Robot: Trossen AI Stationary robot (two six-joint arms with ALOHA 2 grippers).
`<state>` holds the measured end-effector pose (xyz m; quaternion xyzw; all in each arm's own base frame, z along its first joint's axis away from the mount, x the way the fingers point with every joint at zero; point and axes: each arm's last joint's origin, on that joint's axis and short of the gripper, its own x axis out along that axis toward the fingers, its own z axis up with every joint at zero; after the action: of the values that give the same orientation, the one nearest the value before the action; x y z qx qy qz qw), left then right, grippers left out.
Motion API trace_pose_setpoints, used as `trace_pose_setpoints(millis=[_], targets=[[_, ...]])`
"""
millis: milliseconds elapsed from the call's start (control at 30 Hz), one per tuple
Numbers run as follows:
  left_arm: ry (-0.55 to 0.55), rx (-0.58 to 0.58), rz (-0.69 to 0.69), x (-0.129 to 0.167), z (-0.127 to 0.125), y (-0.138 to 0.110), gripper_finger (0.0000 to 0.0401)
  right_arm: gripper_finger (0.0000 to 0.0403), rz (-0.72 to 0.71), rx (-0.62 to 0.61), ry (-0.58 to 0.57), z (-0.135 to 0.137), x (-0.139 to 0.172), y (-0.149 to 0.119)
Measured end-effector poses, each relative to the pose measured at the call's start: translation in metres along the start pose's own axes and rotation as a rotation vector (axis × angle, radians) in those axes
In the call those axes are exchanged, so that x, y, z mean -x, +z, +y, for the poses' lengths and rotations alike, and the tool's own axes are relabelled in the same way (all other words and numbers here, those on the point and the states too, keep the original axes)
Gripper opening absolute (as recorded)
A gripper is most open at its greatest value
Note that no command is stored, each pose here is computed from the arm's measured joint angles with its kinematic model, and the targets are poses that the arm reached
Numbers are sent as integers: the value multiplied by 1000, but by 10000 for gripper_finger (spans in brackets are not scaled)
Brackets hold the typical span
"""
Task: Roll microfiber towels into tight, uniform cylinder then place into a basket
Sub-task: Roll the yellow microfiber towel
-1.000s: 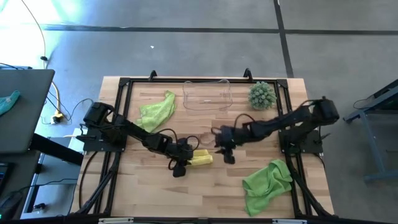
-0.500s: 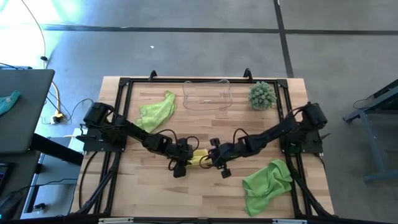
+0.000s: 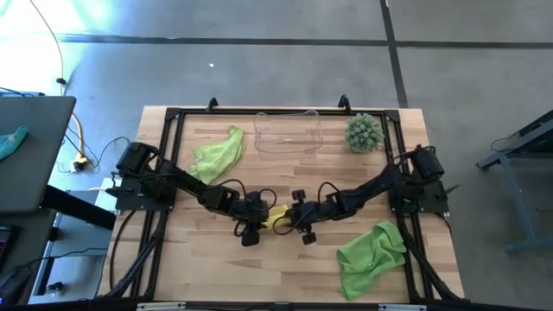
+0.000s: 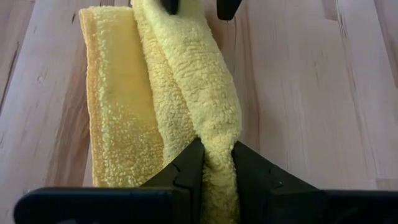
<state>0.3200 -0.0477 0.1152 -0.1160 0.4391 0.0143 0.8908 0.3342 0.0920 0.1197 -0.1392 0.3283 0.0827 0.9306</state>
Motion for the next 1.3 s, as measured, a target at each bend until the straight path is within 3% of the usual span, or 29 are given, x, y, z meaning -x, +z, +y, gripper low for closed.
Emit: trace_pose_setpoints(millis=[200, 500, 767, 1033, 1300], targets=[[0, -1, 0, 0, 0, 0, 60, 190, 9, -2, -4, -1, -5, -4], [2, -1, -3, 3, 0, 1, 60, 189, 63, -57, -14, -8, -17, -17], [21, -53, 16, 28, -1, 6, 67, 125, 95, -256, 22, -12, -18, -21], [44, -118, 57, 57, -6, 4, 112, 40, 100, -394, 43, -15, -19, -22], [64, -228, -145, 61, -26, 16, 137, 40, 120, -602, 171, -33, -21, -20]])
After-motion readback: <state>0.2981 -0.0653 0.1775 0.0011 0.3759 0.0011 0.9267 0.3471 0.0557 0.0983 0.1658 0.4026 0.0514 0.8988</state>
